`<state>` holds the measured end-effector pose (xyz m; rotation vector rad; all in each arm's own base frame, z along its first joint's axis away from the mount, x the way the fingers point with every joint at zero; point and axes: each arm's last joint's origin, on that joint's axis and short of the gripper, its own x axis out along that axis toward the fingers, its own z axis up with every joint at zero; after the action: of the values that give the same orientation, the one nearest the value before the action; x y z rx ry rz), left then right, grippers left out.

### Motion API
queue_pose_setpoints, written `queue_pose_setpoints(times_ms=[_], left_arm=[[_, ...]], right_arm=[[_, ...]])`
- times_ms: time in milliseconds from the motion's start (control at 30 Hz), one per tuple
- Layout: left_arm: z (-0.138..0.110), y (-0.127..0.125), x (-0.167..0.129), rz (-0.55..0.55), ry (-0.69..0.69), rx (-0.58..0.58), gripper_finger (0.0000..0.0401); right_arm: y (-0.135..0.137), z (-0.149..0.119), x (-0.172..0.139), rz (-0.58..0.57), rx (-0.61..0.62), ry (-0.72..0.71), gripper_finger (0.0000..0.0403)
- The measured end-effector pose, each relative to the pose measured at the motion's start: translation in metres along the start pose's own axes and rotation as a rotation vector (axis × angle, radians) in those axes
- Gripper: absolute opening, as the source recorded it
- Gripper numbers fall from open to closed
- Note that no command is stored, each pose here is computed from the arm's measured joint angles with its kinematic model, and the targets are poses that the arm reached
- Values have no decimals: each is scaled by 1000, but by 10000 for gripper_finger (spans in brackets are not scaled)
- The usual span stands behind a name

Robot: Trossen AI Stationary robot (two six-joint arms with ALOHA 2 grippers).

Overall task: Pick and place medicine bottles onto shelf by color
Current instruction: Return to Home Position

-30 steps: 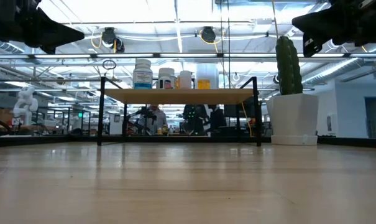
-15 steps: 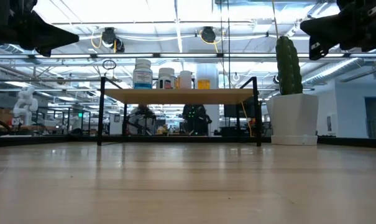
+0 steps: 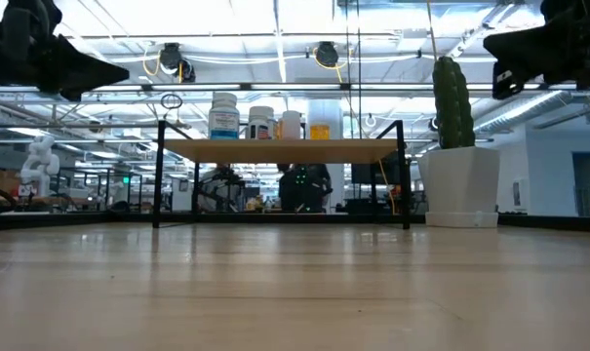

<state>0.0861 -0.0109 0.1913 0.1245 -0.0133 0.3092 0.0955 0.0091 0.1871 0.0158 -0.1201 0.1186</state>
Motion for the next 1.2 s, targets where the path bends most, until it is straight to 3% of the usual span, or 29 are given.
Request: queue_pose_setpoints(times_ms=[233,467,800,1200], left_arm=[[-14,-2,5,8,5,-25,19],[-19,-3,8,-10,-21,-70,4],[-21,-4,10,-12,8,-78,40],[-21,-4,10,-11,1,-85,42]], right_arm=[[0,0,0,1,-2,-83,0],[0,-6,0,2,16,-20,0],[0,-6,0,-3,-19,-17,0],[0,-6,0,-3,-25,-16,0]])
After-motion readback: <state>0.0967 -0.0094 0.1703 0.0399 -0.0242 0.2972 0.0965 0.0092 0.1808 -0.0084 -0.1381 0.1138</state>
